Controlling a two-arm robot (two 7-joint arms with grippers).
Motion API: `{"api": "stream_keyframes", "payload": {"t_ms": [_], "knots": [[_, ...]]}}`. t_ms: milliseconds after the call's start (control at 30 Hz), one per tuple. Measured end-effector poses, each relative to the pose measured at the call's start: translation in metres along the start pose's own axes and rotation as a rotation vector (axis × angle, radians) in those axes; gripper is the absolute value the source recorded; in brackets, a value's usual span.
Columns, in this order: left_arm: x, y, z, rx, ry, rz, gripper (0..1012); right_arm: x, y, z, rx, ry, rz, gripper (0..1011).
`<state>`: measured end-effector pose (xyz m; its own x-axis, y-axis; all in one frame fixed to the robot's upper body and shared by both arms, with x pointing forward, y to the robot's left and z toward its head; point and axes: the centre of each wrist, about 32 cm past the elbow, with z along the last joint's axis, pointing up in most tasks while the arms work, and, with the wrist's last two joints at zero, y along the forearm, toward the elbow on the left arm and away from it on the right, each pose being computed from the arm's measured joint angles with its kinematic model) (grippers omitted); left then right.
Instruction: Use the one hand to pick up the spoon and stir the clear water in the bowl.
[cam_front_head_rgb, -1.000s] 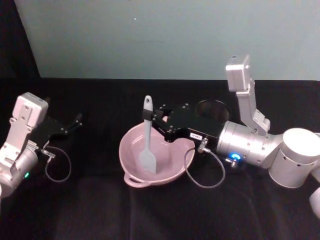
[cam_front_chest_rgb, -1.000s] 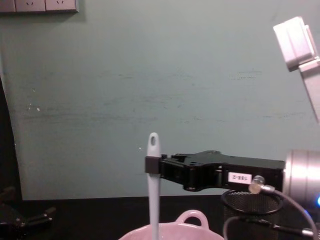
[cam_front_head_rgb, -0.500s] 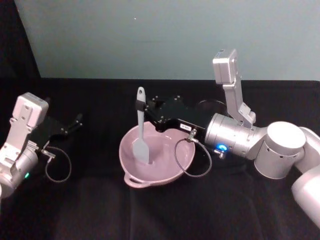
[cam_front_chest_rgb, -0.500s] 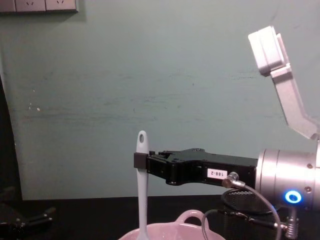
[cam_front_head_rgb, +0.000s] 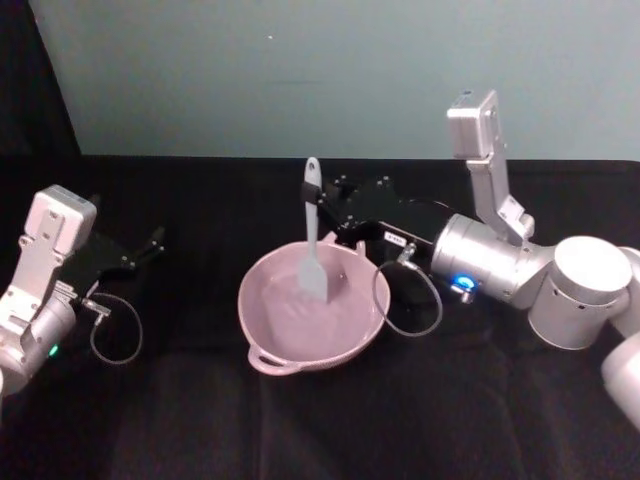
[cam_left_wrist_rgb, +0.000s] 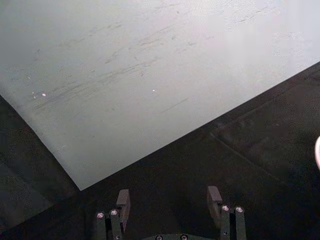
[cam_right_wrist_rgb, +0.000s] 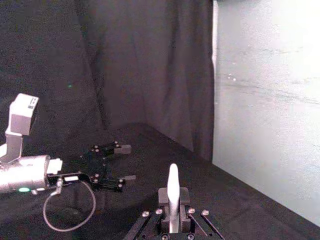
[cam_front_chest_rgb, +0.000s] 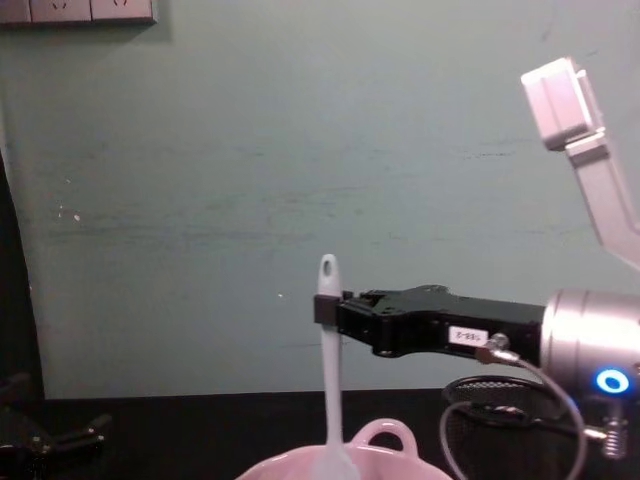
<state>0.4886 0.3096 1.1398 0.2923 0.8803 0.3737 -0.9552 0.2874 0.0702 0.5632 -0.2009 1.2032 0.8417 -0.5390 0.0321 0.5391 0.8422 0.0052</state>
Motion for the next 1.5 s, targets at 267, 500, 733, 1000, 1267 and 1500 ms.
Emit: {"api": "stream_keyframes", "payload": {"t_ms": [267, 500, 733, 1000, 1267, 1500], "knots": [[0.0, 0.0, 0.0, 0.0, 0.0, 0.0, 1011, -0.001, -0.018, 0.006, -0.024, -0.022, -0.027, 118], [0.0, 0.0, 0.0, 0.0, 0.0, 0.0, 1011, -0.013, -0.033, 0.011, -0.03, 0.0, 0.008, 118], [0.0, 0.0, 0.0, 0.0, 0.0, 0.0, 1011, -0.024, -0.035, 0.012, -0.031, 0.017, 0.065, 118], [0.0, 0.0, 0.0, 0.0, 0.0, 0.0, 1011, -0.034, -0.024, 0.009, -0.027, 0.041, 0.119, 118], [0.0, 0.0, 0.0, 0.0, 0.0, 0.0, 1011, -0.03, -0.006, 0.009, -0.006, 0.04, 0.126, 118], [0.0, 0.0, 0.0, 0.0, 0.0, 0.0, 1011, -0.02, 0.006, 0.008, 0.006, 0.028, 0.089, 118]]}}
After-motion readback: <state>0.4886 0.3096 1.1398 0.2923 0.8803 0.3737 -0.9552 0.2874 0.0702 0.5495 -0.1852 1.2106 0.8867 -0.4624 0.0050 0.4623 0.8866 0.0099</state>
